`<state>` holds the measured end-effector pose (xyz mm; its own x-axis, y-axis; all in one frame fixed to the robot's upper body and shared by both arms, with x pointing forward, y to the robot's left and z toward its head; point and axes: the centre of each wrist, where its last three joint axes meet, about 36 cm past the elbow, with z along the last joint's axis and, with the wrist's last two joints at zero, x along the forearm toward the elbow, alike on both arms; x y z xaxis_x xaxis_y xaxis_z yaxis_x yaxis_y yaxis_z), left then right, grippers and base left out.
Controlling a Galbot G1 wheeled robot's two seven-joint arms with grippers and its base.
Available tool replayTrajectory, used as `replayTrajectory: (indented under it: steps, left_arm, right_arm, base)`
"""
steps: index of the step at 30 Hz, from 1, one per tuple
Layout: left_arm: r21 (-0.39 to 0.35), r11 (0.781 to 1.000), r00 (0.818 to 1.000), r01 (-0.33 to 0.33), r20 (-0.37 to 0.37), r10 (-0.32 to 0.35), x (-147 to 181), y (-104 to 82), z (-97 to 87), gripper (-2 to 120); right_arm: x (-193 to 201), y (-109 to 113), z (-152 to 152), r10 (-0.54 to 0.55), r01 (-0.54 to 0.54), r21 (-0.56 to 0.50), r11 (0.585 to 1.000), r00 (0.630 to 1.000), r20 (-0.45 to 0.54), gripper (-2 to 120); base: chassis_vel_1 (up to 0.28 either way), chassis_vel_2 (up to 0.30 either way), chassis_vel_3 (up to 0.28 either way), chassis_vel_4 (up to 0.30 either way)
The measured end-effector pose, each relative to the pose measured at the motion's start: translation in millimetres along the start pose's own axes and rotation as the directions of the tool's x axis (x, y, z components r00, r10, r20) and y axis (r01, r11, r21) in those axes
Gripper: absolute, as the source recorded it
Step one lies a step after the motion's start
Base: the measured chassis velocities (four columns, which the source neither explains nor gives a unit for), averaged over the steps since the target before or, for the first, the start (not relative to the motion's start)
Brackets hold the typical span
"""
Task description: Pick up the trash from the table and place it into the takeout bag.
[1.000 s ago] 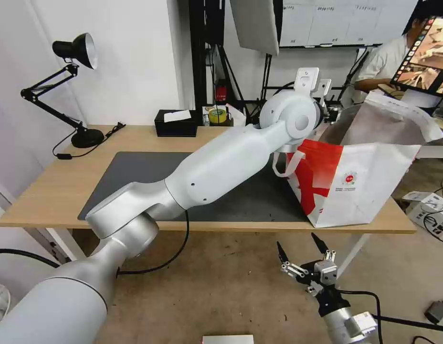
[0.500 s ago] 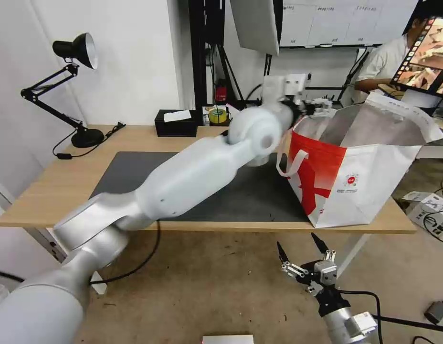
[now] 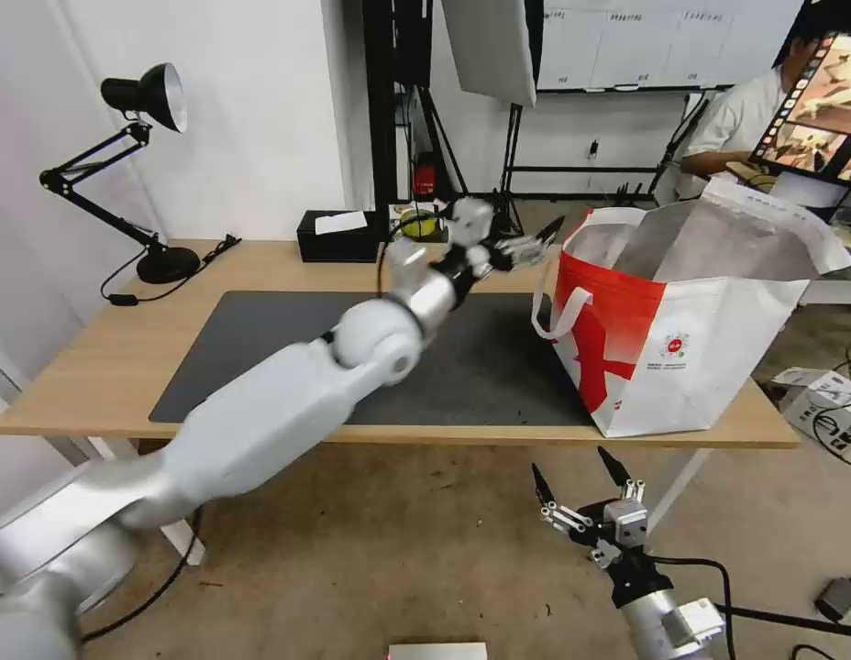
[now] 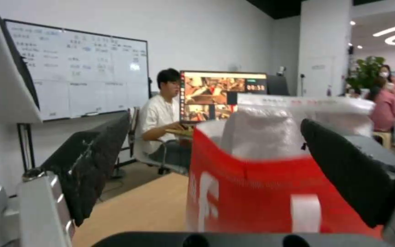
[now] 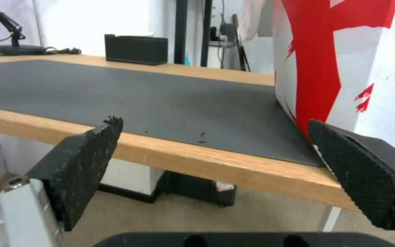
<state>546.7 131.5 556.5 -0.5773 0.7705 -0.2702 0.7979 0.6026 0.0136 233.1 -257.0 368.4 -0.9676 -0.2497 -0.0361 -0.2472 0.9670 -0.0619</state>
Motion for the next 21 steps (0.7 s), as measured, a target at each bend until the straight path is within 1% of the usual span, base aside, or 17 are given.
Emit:
replayTrajectory:
  steps: [2,3,6,7,8,9,10,12,13,14,16,17,19,21]
  left_arm:
    - [-0.007,1.0,1.0,-0.007,-0.017,0.007,26.7,10.0,1.4,100]
    - [-0.007,1.0,1.0,-0.007,-0.017,0.007,26.7,10.0,1.4,100]
    - [-0.014,1.0,0.998,0.012,-0.059,-0.013,77.5,20.2,9.4,100]
    - [-0.014,1.0,0.998,0.012,-0.059,-0.013,77.5,20.2,9.4,100]
    - [-0.02,1.0,0.997,0.022,-0.071,-0.023,90.3,21.8,12.2,100]
    - [-0.029,0.998,0.995,0.047,-0.085,-0.049,110.2,23.1,15.4,100]
    - [-0.029,0.998,0.995,0.047,-0.085,-0.049,110.2,23.1,15.4,100]
    - [-0.035,0.995,0.992,0.092,-0.088,-0.094,135.6,23.2,16.1,100]
    - [-0.035,0.995,0.992,0.092,-0.088,-0.094,135.6,23.2,16.1,100]
    - [-0.04,0.993,0.99,0.109,-0.09,-0.112,145.4,24.0,15.9,100]
    - [-0.072,0.985,0.981,0.158,-0.102,-0.165,178.2,28.2,18.4,100]
    - [-0.072,0.985,0.981,0.158,-0.102,-0.165,178.2,28.2,18.4,100]
    - [-0.089,0.977,0.973,0.194,-0.108,-0.203,204.1,28.1,26.4,100]
    - [-0.097,0.974,0.971,0.205,-0.106,-0.215,210.7,28.6,28.9,100]
  right_arm:
    - [0.0,0.0,0.0,0.0,0.0,0.0,1.0,1.0,0.0,100]
    - [0.0,0.0,0.0,0.0,0.0,0.0,1.0,1.0,0.0,100]
    - [0.0,0.0,0.0,0.0,0.0,0.0,1.0,1.0,0.0,100]
    - [0.0,0.0,0.0,0.0,0.0,0.0,1.0,1.0,0.0,100]
    - [0.0,0.1,0.0,0.0,0.0,0.0,1.0,1.0,0.0,100]
    - [0.0,0.0,0.0,0.0,0.0,0.0,1.0,1.0,0.0,100]
    - [0.0,0.0,0.0,0.0,0.0,0.0,1.0,1.0,0.0,100]
    - [0.0,0.0,0.0,0.0,0.0,0.0,1.0,1.0,0.0,100]
    - [0.0,0.0,0.0,0.0,0.0,0.0,1.0,1.0,0.0,100]
    - [0.0,0.0,0.0,0.0,0.0,0.0,1.0,1.0,0.0,100]
    - [0.0,0.1,0.0,0.0,0.0,0.0,1.0,1.0,0.0,100]
    - [0.0,0.1,0.0,0.0,0.0,0.0,1.0,1.0,0.0,100]
    - [0.0,0.0,0.0,0.0,0.0,0.0,1.0,1.0,0.0,100]
    - [0.0,0.0,0.0,0.0,0.0,0.0,1.0,1.0,0.0,100]
  base:
    - [0.0,0.0,0.0,0.0]
    - [0.0,0.0,0.0,0.0]
    - [0.0,0.0,0.0,0.0]
    - [0.0,0.0,0.0,0.0]
    - [0.0,0.0,0.0,0.0]
    - [0.0,0.0,0.0,0.0]
    - [0.0,0.0,0.0,0.0]
    - [0.0,0.0,0.0,0.0]
    - [0.0,0.0,0.0,0.0]
    - [0.0,0.0,0.0,0.0]
    - [0.0,0.0,0.0,0.0]
    - [0.0,0.0,0.0,0.0]
    - [0.0,0.0,0.0,0.0]
    - [0.0,0.0,0.0,0.0]
